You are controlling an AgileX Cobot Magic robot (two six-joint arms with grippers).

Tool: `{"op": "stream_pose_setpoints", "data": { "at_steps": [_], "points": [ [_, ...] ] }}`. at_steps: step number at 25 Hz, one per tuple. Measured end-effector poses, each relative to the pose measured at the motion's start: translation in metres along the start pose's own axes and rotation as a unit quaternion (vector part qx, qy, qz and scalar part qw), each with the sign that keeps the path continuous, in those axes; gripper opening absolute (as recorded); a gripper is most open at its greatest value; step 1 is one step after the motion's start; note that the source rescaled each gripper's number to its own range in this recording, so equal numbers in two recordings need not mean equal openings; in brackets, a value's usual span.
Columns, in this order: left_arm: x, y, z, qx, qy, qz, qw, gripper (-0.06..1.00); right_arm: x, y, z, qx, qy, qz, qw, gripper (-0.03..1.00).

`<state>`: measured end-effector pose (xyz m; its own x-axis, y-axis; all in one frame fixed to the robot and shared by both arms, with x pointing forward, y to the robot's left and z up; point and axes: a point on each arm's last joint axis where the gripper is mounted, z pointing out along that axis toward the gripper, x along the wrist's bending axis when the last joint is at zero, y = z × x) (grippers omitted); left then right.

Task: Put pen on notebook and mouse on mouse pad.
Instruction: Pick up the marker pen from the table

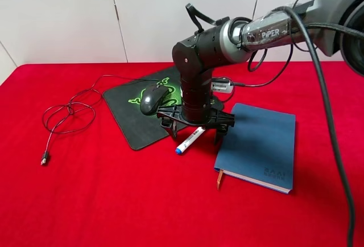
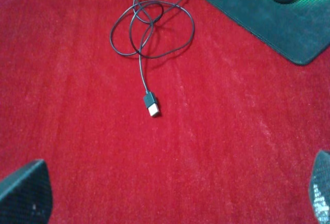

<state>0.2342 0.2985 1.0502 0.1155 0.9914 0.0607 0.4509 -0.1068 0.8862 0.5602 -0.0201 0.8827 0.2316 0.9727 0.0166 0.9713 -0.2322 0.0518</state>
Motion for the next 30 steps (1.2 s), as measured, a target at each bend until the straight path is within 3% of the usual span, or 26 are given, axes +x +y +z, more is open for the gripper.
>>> {"op": "stream_pose_setpoints", "data": {
  "at_steps": [2, 4, 12, 15, 23, 30],
  "points": [
    [0.0000, 0.0000, 0.0000, 0.000, 0.000, 0.000, 1.000, 1.00, 0.0000, 0.0000, 0.0000, 0.000, 0.000, 0.000, 1.000, 0.99],
    [0.0000, 0.0000, 0.0000, 0.000, 0.000, 0.000, 1.000, 1.00, 0.0000, 0.0000, 0.0000, 0.000, 0.000, 0.000, 1.000, 0.90],
    [0.0000, 0.0000, 0.0000, 0.000, 0.000, 0.000, 1.000, 1.00, -0.0007, 0.0010, 0.0000, -0.005, -0.004, -0.005, 1.000, 0.34],
    [0.0000, 0.0000, 0.0000, 0.000, 0.000, 0.000, 1.000, 1.00, -0.0009, 0.0014, 0.0000, -0.008, -0.005, -0.007, 1.000, 0.19],
    [0.0000, 0.0000, 0.0000, 0.000, 0.000, 0.000, 1.000, 1.00, -0.0012, 0.0014, 0.0029, -0.007, -0.008, -0.008, 1.000, 0.01],
    [0.0000, 0.0000, 0.0000, 0.000, 0.000, 0.000, 1.000, 1.00, -0.0007, 0.0017, 0.0032, -0.006, -0.010, -0.008, 1.000, 0.00]
  ]
}}
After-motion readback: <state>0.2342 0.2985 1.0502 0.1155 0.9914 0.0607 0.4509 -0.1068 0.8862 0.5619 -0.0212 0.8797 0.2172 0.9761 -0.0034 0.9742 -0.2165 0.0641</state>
